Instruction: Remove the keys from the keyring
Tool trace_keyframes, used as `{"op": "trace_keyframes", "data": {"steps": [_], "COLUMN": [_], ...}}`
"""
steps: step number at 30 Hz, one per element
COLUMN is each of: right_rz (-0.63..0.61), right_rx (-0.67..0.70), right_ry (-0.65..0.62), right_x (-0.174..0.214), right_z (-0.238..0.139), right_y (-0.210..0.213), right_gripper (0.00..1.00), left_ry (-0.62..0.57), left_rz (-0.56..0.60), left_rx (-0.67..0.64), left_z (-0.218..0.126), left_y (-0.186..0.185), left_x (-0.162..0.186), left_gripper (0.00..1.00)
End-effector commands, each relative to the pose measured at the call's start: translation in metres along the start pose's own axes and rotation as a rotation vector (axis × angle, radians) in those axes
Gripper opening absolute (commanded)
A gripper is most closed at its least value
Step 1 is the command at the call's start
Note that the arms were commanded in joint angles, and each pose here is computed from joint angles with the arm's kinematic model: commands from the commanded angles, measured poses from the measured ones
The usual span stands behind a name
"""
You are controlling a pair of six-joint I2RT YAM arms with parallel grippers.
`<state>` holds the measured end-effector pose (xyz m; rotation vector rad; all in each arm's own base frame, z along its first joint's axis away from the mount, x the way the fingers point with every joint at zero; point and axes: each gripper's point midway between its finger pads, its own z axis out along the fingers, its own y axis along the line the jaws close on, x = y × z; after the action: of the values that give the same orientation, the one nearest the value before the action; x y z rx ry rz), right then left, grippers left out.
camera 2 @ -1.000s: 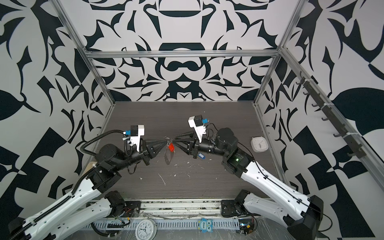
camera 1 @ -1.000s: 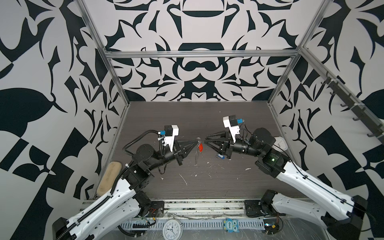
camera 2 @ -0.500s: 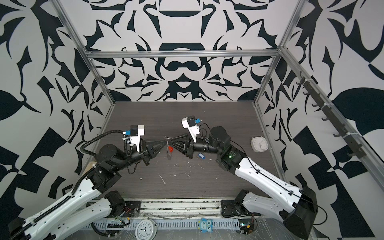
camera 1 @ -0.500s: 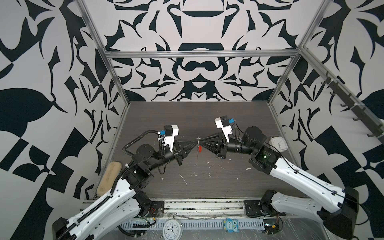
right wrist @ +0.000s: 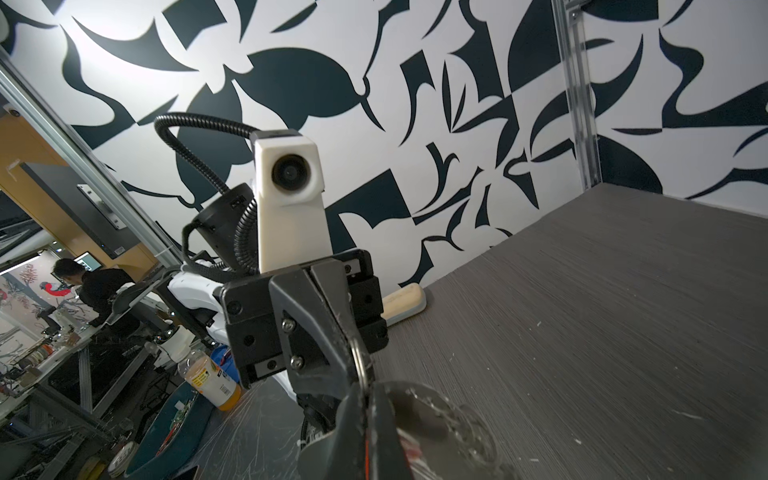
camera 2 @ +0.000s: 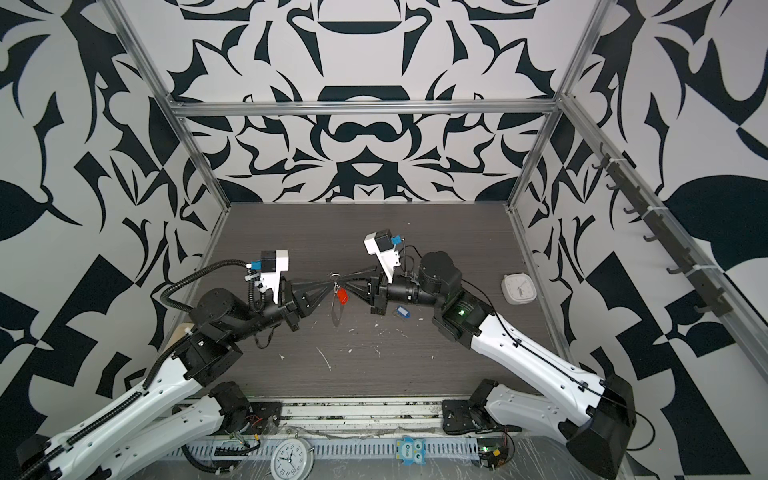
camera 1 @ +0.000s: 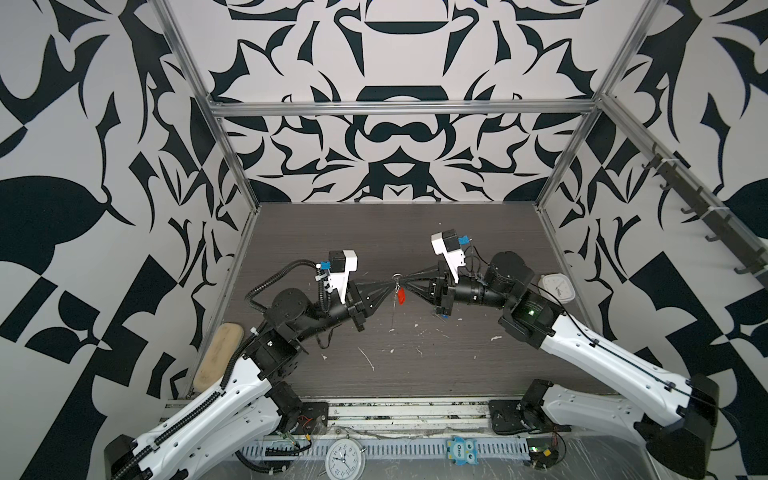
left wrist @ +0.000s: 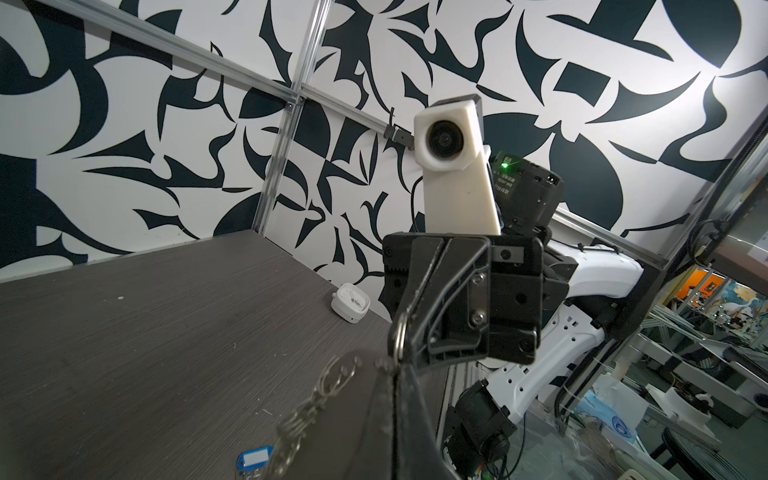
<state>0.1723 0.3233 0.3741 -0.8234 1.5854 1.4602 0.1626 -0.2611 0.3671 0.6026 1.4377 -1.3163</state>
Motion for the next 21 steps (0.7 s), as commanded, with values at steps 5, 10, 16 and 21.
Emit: {"op": "trace_keyframes", "data": {"steps": [5, 10, 16, 21], "right_rz": [-0.089, -0.099, -0.103, -0.132], "right_rx": [0.085, 0.093, 0.135, 0.144], "right_ry": [0.17, 0.378, 0.533, 0.632], "right_x": [-0.006, 0.011, 0.026, 0.041], "right_z": [-0.013, -0.016, -0.02, -0.02], "right_y": [0.012, 0.013, 0.006, 0.011], "right_gripper": [0.0, 0.0, 0.0, 0.0], "left_ry": [0.072, 0.179, 0.227, 0.274], "left_rz": [0.013, 0.013, 0.012, 0.008], "left_rx": [-0.087, -0.049, 0.003, 0.0], "left_z": [-0.014, -0.01, -0.006, -0.004], "left_y": [0.008, 0.0, -0.009, -0.008], "left_x": [0.012, 0.021, 0.022, 0.025], "left_gripper": [0.43, 0.45, 0.46, 0.42]}}
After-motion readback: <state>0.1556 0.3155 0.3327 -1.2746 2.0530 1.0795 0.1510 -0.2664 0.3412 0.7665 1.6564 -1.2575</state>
